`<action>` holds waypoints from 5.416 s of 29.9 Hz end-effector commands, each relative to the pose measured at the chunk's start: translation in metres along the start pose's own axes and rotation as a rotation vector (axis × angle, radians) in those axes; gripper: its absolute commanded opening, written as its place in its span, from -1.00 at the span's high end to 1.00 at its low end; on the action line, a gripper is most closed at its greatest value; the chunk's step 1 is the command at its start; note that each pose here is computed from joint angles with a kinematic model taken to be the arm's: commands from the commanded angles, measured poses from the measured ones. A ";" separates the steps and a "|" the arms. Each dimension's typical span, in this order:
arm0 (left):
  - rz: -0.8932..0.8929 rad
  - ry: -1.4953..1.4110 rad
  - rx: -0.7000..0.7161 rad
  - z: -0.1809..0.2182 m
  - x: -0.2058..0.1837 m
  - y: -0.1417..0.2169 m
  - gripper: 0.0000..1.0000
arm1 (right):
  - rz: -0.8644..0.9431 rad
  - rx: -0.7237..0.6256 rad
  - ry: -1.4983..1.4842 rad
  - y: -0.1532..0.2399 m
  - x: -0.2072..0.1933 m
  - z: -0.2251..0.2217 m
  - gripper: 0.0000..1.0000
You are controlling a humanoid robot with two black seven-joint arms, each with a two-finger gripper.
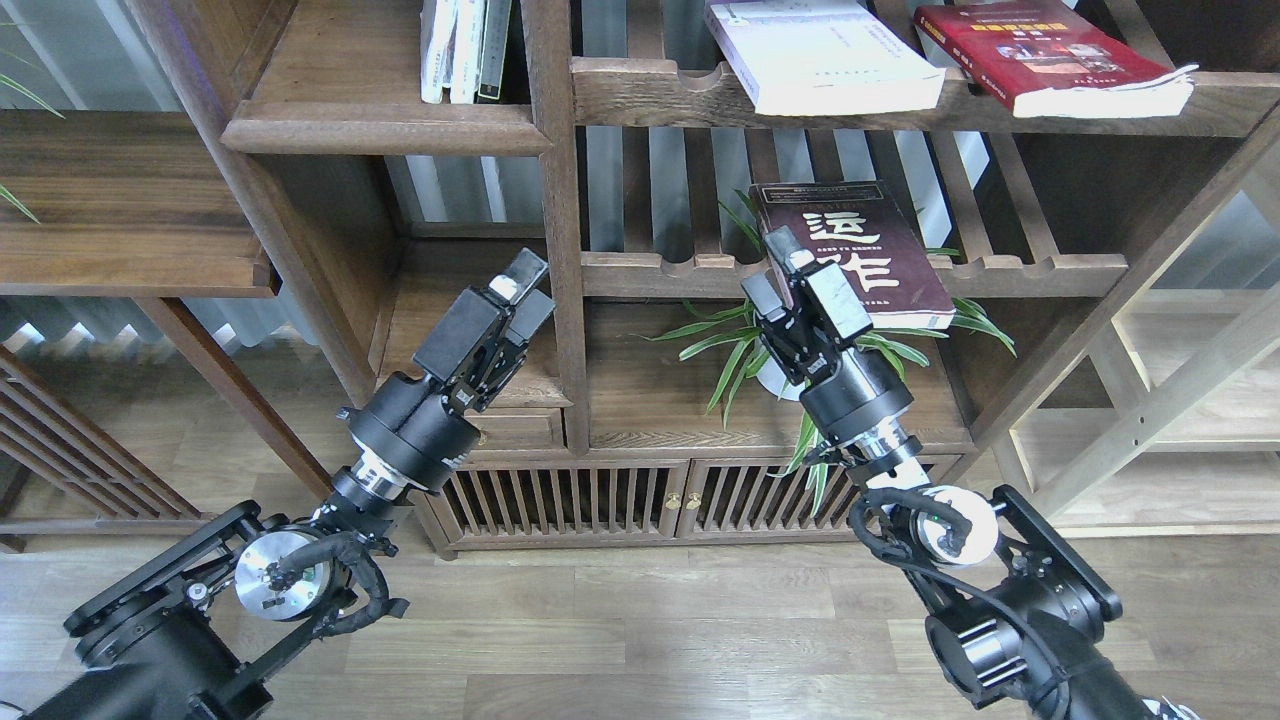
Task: Organize books on shelf
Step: 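Move the right gripper toward the maroon book standing on the middle shelf, then grasp the bottom edge of the maroon book with the right gripper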
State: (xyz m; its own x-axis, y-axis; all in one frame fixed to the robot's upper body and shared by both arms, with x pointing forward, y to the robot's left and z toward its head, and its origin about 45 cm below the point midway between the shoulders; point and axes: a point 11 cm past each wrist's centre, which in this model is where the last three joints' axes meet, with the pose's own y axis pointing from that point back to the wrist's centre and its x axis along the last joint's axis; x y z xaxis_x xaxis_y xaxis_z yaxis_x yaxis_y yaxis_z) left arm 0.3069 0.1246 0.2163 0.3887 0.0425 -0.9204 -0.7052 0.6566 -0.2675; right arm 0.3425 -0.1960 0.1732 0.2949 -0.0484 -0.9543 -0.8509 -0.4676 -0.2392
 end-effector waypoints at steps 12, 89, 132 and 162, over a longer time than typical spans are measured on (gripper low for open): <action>-0.008 -0.033 0.004 0.002 -0.002 -0.001 -0.98 | 0.010 0.000 0.000 0.004 0.003 0.000 -1.00; -0.040 -0.116 0.034 -0.004 -0.006 -0.010 -0.99 | 0.486 0.361 -0.159 0.029 0.079 -0.071 -0.97; -0.027 -0.119 0.036 -0.009 -0.002 -0.007 -0.99 | 0.613 0.383 -0.158 0.009 0.090 -0.093 -0.66; -0.001 -0.113 0.030 -0.009 0.006 -0.001 -0.99 | 0.576 0.385 -0.167 -0.004 0.087 -0.089 -0.08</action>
State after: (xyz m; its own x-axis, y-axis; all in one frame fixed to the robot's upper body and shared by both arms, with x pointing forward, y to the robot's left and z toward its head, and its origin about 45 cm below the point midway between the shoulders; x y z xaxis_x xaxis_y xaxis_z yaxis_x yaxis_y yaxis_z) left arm 0.3059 0.1175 0.2091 0.4572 0.1264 -0.8804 -0.6886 0.6768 -0.2604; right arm 0.4100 -0.2807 0.1063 -0.3020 -0.0501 -0.9520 -0.9508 -0.0563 0.3046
